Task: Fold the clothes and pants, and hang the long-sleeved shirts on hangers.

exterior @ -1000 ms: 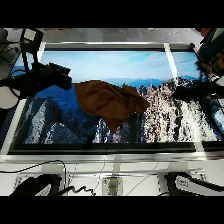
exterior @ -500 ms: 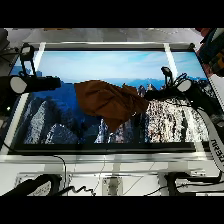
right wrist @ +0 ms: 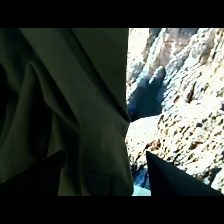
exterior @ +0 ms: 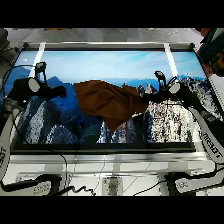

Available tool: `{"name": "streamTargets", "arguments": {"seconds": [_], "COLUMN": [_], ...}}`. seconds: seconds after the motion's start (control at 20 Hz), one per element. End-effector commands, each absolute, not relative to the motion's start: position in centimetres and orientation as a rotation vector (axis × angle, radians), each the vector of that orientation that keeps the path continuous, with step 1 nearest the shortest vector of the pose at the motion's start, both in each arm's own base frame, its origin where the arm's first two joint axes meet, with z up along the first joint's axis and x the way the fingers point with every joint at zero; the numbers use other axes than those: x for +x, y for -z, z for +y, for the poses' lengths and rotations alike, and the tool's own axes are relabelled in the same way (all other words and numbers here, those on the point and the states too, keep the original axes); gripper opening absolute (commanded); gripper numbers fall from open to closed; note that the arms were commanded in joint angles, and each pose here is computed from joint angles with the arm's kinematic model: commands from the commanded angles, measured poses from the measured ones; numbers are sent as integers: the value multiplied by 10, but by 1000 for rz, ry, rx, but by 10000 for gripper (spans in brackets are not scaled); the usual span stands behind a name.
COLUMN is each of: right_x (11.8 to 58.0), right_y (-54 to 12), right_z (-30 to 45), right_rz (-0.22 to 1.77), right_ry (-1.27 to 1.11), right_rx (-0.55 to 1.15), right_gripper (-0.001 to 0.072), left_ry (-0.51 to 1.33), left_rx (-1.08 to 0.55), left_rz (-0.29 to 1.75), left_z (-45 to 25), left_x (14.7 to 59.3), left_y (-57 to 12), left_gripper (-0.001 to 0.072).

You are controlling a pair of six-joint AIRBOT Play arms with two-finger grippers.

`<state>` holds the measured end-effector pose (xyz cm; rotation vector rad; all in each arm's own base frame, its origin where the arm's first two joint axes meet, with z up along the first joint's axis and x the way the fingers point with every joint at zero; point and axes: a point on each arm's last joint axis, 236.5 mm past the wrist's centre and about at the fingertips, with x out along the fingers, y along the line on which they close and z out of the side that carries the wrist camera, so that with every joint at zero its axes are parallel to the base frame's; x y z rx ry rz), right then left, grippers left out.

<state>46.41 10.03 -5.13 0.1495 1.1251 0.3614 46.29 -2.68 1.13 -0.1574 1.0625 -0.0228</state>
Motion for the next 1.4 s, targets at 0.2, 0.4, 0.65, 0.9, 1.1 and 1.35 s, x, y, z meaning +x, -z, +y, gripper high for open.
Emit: {"name": "streamTargets", "arguments": {"seconds": [0.2, 0.4, 0.65, 0.9, 1.1, 1.35], "right_x": [464, 463, 463, 463, 464, 464], "right_y": [54, 53, 53, 50, 50, 50], "right_z": [100, 102, 102, 102, 102, 102], "right_rz": [1132, 1134, 1135, 1127, 1125, 1124], "right_ry": [-361, -364, -365, -365, -364, -364], "right_rx": [147, 153, 154, 152, 152, 152], "right_gripper": [501, 236, 57, 13, 13, 13], "left_ry": [15, -11, 2, -22, -27, -12], "left_rx": [-204, -239, -422, -506, -572, -566], "left_rz": [1148, 1167, 1053, 1066, 1087, 1092], "left_z": [-31, -31, -52, -57, -64, -74], "left_x": [462, 466, 504, 514, 514, 512], "left_y": [27, 45, 59, 97, 110, 111], "left_gripper": [578, 578, 578, 577, 572, 410]}}
